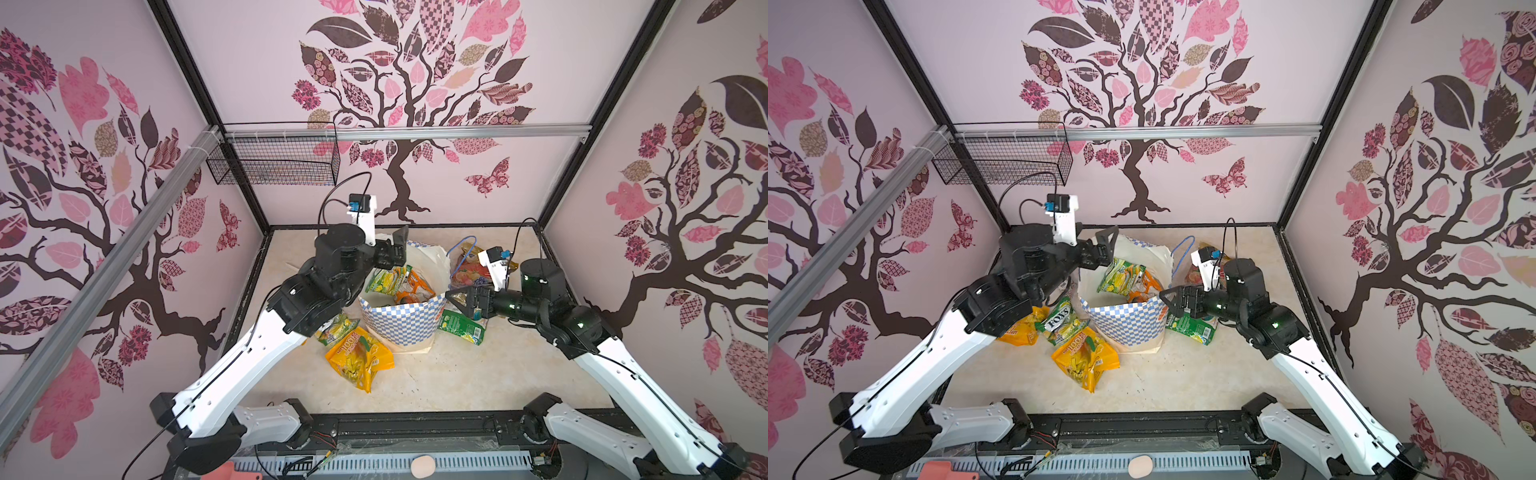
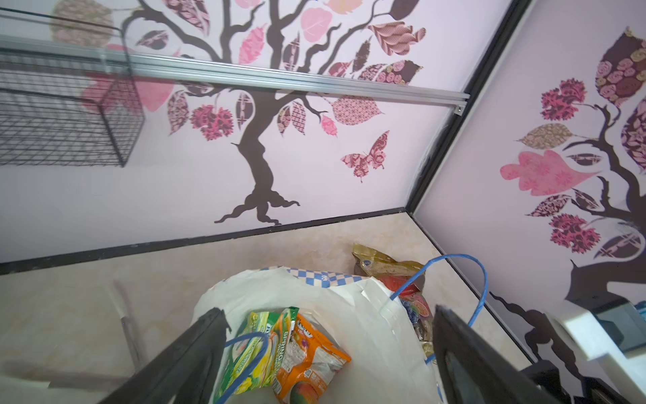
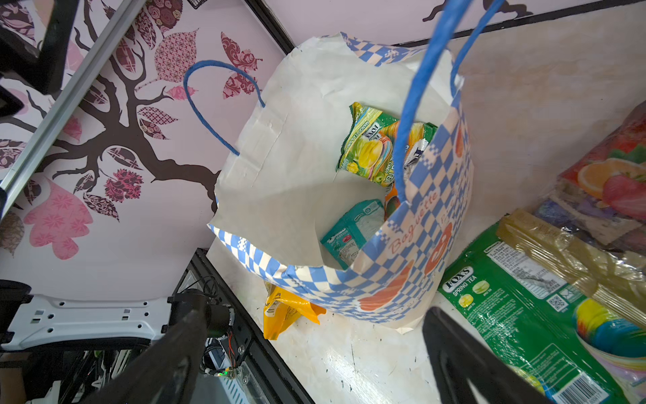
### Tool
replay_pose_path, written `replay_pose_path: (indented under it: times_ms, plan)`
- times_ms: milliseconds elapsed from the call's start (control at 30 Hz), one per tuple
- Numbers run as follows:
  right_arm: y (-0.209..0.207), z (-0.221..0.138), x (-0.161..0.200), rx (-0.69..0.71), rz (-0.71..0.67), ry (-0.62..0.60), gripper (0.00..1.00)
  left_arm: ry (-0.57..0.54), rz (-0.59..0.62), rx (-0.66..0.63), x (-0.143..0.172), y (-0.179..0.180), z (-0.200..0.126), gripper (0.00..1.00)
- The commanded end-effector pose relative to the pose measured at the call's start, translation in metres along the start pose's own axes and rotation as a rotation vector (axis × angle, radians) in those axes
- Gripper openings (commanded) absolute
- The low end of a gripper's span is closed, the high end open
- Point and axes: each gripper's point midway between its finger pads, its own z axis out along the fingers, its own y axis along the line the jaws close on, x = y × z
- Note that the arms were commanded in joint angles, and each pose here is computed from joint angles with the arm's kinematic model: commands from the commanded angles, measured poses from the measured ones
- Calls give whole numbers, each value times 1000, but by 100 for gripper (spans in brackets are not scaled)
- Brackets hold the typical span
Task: Take the snacks out of the paper bag
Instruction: Move the paper bag to the center of the table.
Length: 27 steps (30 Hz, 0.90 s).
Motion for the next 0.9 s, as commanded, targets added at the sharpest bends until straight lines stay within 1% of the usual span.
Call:
replay_pose_path:
  times_ms: [0, 67, 167, 233, 300, 400, 533, 700, 867]
  plan:
    - [6, -9, -2, -3, -29, -18, 100, 89, 66, 102, 5, -23, 12, 93]
    - [5, -11, -1, 0, -32, -18, 100, 157, 80, 123, 18, -31, 27, 93]
    - [4, -13, 1, 6, -36, -19, 100, 282, 90, 135, 47, -38, 48, 93]
    - [4, -14, 2, 8, -36, -19, 100, 363, 94, 117, 67, -36, 60, 91]
    - [5, -16, 3, 7, -36, -19, 100, 451, 95, 102, 90, -31, 71, 86]
    - [6, -18, 3, 5, -35, -24, 100, 568, 69, 85, 122, -22, 84, 83]
    - [4, -18, 4, 11, -32, -23, 100, 695, 29, 77, 159, -12, 94, 83]
    - [4, -16, 3, 9, -30, -17, 100, 831, 34, 87, 203, -10, 98, 83]
    - [3, -14, 3, 8, -29, -18, 100, 938, 55, 77, 244, -2, 95, 83]
